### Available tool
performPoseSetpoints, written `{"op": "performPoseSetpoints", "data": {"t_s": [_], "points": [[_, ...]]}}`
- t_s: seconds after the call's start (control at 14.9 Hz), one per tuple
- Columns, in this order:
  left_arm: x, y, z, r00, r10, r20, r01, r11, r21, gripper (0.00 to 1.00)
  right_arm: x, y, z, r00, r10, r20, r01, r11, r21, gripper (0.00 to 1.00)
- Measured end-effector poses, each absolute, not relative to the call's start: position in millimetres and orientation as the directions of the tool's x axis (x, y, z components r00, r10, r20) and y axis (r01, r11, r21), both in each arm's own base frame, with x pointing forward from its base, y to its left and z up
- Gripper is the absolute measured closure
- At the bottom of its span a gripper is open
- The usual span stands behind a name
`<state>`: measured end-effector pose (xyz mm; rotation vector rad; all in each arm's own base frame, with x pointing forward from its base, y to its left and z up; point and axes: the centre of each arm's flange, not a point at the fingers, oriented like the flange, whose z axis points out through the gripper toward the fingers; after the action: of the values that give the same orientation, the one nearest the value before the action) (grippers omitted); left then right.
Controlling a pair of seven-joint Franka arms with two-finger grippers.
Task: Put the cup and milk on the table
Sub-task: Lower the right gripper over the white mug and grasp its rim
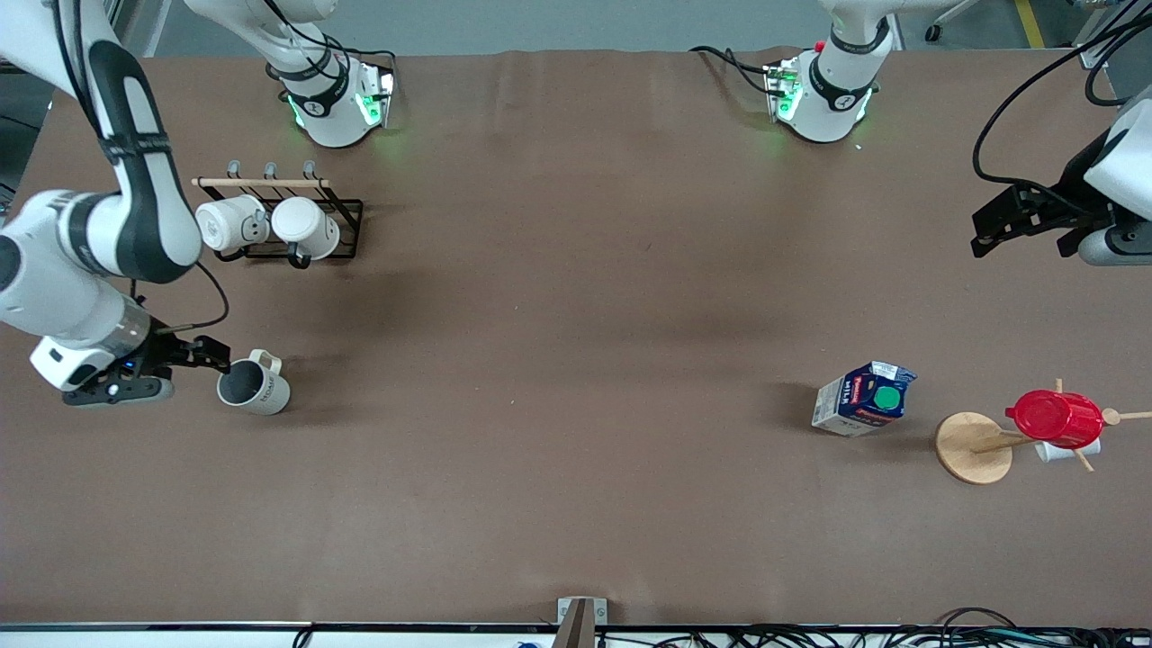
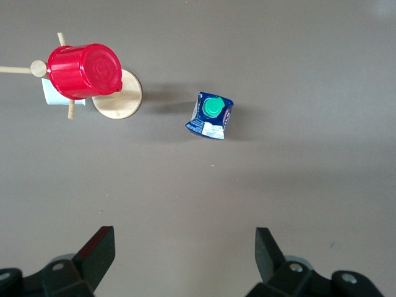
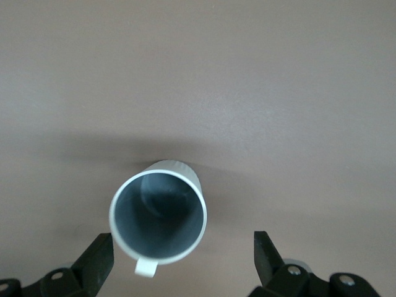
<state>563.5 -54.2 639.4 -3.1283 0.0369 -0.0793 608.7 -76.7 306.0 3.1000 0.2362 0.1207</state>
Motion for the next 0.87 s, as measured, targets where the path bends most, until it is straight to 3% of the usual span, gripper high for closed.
{"op": "performPoseSetpoints", "data": {"t_s": [0.4, 0.87], "points": [[576, -52, 622, 0.999, -0.022, 0.042, -0.021, -1.000, -0.008, 0.00, 602, -79, 244, 0.980, 0.181, 0.080, 0.177, -0.983, 0.050, 0.04], [604, -52, 582, 0.999, -0.021, 0.030, -0.021, -1.000, 0.003, 0.00, 601, -77, 240, 0.980, 0.185, 0.068, 0.182, -0.982, 0.045, 0.78]]}}
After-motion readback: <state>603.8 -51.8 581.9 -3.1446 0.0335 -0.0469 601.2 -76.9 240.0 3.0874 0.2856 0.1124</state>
